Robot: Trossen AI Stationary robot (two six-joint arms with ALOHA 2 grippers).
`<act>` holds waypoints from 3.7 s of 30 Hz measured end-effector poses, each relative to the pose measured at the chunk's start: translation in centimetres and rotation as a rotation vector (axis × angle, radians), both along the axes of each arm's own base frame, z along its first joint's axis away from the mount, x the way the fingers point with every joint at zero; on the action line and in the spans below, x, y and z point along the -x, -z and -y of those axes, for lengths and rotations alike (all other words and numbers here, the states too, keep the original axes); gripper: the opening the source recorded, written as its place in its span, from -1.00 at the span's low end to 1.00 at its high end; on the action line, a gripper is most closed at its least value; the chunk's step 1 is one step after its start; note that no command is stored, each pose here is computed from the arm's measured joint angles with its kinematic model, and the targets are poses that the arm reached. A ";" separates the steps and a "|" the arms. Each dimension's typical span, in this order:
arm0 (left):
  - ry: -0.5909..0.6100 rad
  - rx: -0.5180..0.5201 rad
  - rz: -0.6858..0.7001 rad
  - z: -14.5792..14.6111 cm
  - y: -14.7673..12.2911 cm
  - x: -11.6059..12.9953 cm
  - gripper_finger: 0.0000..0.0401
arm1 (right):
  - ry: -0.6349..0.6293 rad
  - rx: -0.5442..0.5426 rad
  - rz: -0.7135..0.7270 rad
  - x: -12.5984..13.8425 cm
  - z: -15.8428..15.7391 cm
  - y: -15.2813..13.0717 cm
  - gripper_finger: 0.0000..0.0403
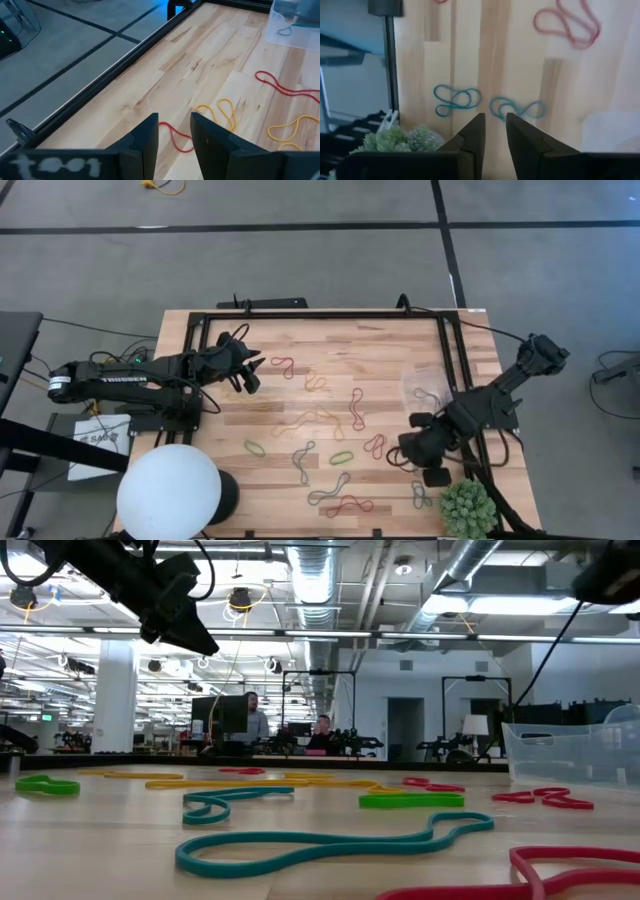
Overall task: Pick and place items into bin
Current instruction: Put the blue rubber band into the transparent bin
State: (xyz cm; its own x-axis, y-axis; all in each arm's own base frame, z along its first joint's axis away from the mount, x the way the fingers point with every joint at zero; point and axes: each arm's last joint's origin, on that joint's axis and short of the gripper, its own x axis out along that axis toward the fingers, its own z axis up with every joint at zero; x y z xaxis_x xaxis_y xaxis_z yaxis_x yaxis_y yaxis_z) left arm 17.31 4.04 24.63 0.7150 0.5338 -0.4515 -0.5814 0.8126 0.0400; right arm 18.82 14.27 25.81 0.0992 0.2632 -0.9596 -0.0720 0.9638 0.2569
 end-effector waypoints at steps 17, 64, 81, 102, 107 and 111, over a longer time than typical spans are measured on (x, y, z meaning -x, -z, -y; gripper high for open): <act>-0.005 0.003 0.035 0.0 -0.2 -0.1 -0.48 | 0.634 0.016 -0.206 1.4 0.4 4.6 -0.64; 0.020 -0.064 0.081 -0.1 -1.0 -0.5 -0.48 | 1.050 0.038 -0.398 0.9 1.1 12.7 -0.66; 0.019 -0.063 0.081 -0.1 -1.0 -0.5 -0.48 | 0.845 -0.308 -0.047 -1.6 0.2 5.6 -0.98; 0.018 -0.060 0.079 -0.1 -0.9 -0.4 -0.48 | 0.914 0.440 0.112 0.1 11.5 0.6 -1.00; 0.020 -0.058 0.073 -0.1 -0.9 -0.4 -0.48 | 0.847 0.486 0.059 -1.4 13.1 1.7 -1.00; 0.020 -0.058 0.074 -0.1 -0.9 -0.4 -0.48 | 0.830 0.498 -0.058 -2.2 14.5 3.1 -1.00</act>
State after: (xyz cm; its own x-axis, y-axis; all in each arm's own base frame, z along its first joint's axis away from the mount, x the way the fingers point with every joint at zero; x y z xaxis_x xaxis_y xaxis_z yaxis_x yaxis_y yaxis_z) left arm 17.73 4.12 25.51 0.7560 0.5426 -0.3662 -0.5681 0.8217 0.0448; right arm 21.04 -0.18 22.74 0.0186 -0.3072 -0.9514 0.6804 0.7011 -0.2131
